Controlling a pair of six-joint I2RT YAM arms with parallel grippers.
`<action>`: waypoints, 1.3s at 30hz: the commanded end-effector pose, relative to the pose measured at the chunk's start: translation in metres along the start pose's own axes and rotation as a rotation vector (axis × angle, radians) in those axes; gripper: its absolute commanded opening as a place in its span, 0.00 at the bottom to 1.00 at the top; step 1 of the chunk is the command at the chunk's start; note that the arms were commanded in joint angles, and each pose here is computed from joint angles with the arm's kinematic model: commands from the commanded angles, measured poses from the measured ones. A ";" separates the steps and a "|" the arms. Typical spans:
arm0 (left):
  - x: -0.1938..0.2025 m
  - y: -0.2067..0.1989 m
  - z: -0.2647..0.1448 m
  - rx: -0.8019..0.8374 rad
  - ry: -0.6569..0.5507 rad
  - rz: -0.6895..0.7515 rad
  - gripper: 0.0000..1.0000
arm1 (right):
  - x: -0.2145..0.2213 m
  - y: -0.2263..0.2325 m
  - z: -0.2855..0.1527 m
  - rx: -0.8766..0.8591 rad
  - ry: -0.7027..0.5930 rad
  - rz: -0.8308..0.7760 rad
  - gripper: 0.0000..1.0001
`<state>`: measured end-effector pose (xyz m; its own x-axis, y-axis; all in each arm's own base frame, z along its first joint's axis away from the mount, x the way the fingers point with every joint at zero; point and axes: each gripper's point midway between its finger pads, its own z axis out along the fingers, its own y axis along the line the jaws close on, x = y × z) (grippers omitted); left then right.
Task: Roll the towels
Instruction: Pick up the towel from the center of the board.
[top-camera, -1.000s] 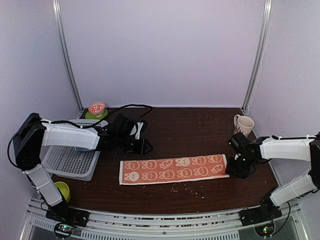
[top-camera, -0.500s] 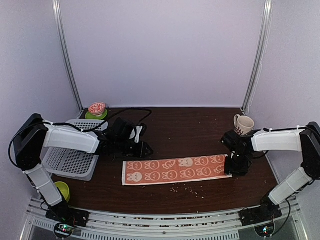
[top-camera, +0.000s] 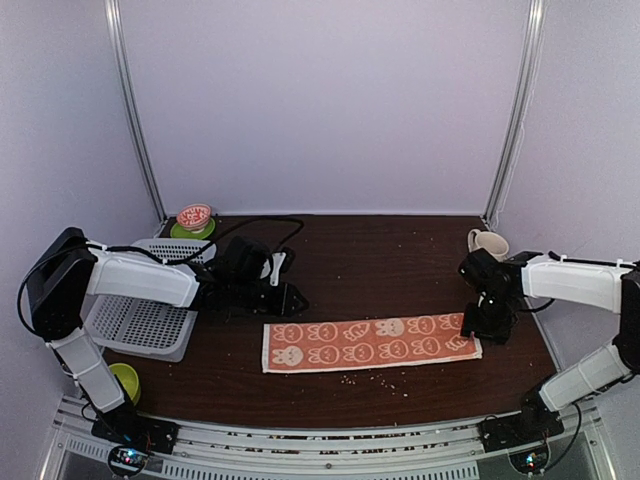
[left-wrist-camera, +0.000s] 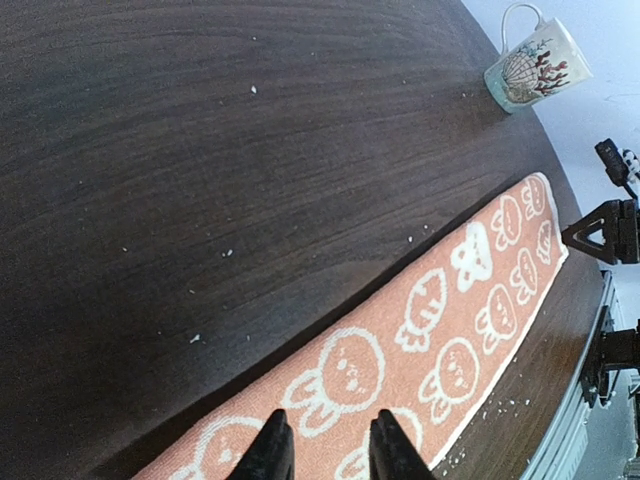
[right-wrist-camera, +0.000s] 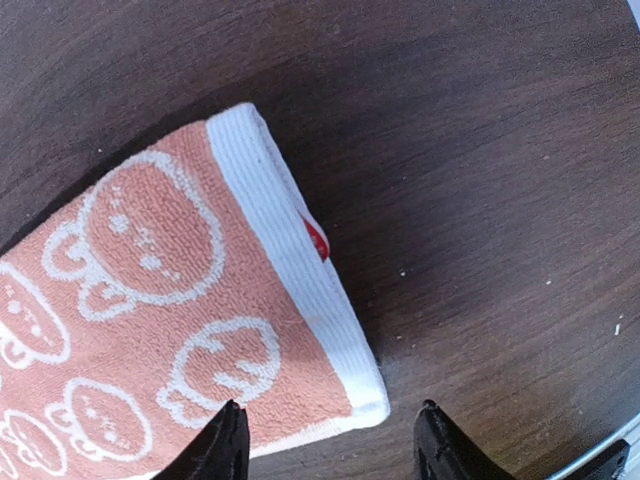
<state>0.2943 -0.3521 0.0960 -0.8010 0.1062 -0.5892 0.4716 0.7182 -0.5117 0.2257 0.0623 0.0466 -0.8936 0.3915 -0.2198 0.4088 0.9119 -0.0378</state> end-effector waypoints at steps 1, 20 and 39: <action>-0.006 -0.008 0.000 0.035 -0.030 0.004 0.27 | 0.013 0.000 0.017 -0.035 0.038 0.099 0.56; -0.007 -0.009 -0.002 0.034 -0.033 0.007 0.27 | 0.043 0.004 0.046 -0.012 0.205 0.066 0.15; 0.006 0.007 -0.008 -0.059 0.025 -0.005 0.26 | -0.045 0.011 -0.088 -0.103 -0.333 -0.177 0.00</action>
<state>0.2902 -0.3453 0.0866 -0.8213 0.1175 -0.5583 0.4451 0.7441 -0.4983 0.2524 0.0657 0.1108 -0.8478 0.3161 -0.4257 0.3233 0.9445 0.0573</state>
